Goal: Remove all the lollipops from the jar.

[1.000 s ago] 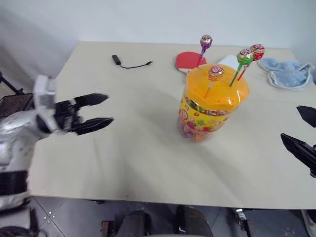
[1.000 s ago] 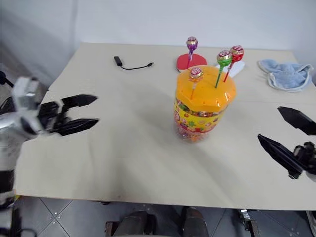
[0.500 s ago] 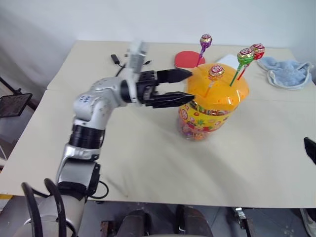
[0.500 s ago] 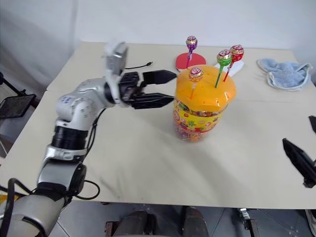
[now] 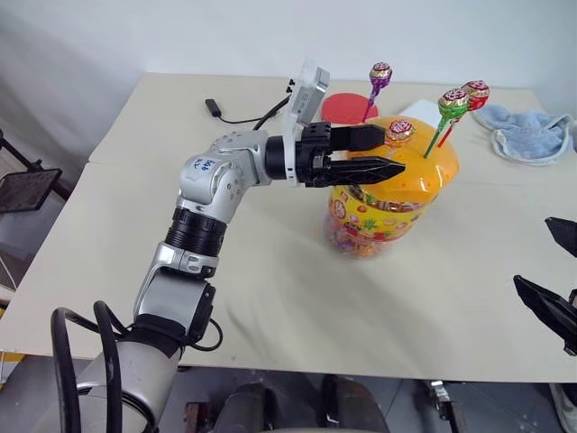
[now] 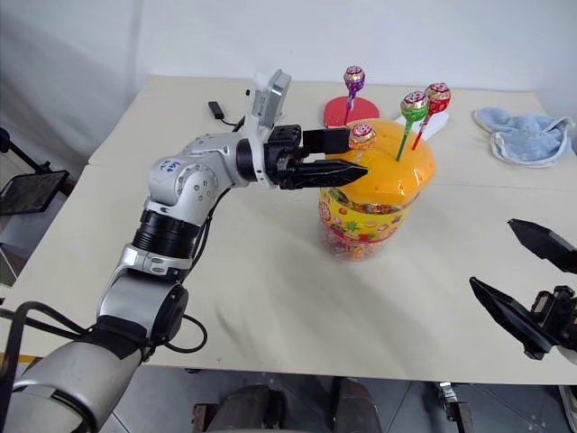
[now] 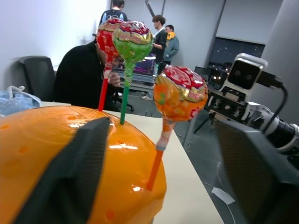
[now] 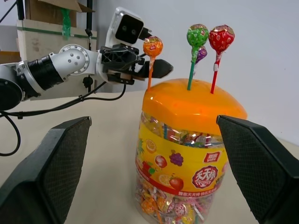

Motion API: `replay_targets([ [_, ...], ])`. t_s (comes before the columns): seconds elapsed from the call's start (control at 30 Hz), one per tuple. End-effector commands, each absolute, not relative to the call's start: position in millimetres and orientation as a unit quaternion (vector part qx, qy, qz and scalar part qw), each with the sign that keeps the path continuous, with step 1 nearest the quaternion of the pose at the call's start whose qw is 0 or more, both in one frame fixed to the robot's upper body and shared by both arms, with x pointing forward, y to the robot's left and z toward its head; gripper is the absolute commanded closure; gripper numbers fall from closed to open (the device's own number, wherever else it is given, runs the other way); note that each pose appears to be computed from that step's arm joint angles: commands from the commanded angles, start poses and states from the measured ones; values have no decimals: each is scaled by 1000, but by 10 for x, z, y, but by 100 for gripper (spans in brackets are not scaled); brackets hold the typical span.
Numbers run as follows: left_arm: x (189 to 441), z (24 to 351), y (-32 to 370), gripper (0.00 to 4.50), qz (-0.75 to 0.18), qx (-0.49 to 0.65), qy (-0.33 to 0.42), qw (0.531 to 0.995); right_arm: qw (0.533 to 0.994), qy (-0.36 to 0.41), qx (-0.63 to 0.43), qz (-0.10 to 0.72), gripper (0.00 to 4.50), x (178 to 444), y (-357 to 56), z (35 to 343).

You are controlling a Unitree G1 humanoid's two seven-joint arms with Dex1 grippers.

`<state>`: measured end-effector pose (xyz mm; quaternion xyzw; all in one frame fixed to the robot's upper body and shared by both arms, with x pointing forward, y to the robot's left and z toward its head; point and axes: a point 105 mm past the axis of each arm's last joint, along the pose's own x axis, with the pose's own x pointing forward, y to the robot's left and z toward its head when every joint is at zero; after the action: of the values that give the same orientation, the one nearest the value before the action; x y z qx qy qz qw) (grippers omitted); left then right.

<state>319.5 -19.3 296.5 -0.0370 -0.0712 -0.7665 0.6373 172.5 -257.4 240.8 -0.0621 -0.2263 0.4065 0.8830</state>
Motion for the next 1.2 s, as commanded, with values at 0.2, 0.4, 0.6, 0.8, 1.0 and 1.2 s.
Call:
replay_targets([
  [0.2,3139,3149,-152,384,-766,-35,-104,633,863,-244,-68,437,0,1765,-2514,2507],
  [0.4,3184,3550,391,447,-762,-163,-153,608,852,-257,-48,454,0,1800,-2436,2552],
  [0.6,3397,3491,1150,447,-657,-174,-134,721,838,-274,-36,470,0,1874,-2324,2549],
  [0.8,3490,2265,2564,447,-359,-65,114,924,798,-269,-58,537,0,1877,-1984,2486],
  [1.0,2897,1475,3118,447,-231,-47,288,928,769,-219,-89,594,0,1899,-1933,2232],
  [1.2,2587,1064,3264,447,-182,-37,353,917,757,-198,-104,614,0,1961,-1992,2141],
])
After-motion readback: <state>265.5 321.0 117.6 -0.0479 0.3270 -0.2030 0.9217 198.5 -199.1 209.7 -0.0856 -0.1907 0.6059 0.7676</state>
